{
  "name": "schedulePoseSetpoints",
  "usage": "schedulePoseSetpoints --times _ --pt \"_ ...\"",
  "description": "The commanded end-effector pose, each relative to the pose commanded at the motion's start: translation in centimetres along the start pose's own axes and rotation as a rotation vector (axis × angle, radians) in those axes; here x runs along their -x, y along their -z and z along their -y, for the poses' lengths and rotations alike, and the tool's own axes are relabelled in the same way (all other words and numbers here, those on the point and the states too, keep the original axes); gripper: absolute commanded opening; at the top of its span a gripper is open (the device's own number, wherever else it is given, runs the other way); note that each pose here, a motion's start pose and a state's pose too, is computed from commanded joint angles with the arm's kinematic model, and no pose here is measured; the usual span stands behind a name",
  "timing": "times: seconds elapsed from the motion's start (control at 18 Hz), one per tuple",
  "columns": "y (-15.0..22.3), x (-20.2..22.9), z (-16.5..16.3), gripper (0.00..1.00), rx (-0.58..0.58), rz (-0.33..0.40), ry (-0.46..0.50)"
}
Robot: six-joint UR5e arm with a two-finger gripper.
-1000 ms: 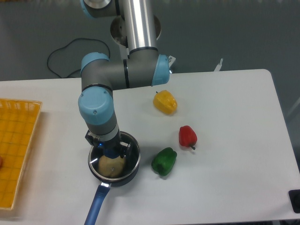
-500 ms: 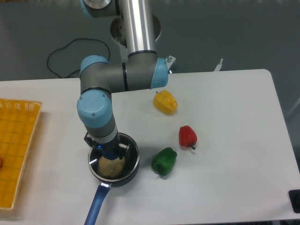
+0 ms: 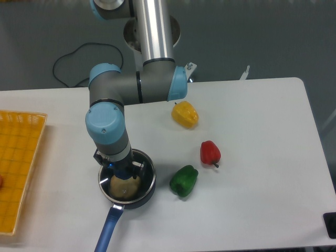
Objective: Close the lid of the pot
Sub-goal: 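Lower the glass lid onto the saucepan rim and release it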
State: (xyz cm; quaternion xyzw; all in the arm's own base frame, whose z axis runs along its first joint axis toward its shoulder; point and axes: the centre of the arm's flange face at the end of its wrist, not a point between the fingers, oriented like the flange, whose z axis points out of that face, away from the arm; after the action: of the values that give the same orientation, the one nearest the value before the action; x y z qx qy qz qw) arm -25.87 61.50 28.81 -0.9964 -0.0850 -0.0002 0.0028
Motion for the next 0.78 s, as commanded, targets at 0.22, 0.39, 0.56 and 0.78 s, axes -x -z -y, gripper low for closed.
schedulePoseSetpoints --times 0.22,0.39,0.56,0.78 --pt "-0.07 -0.11 -0.01 0.38 0.001 -0.001 -0.001" --pt "-0.07 -0.02 -0.04 0.38 0.001 -0.001 0.000" --pt "-0.07 -0.02 -0.04 0.44 0.001 -0.001 -0.002" --pt "0.06 -0.13 0.00 0.65 -0.003 0.000 -0.012"
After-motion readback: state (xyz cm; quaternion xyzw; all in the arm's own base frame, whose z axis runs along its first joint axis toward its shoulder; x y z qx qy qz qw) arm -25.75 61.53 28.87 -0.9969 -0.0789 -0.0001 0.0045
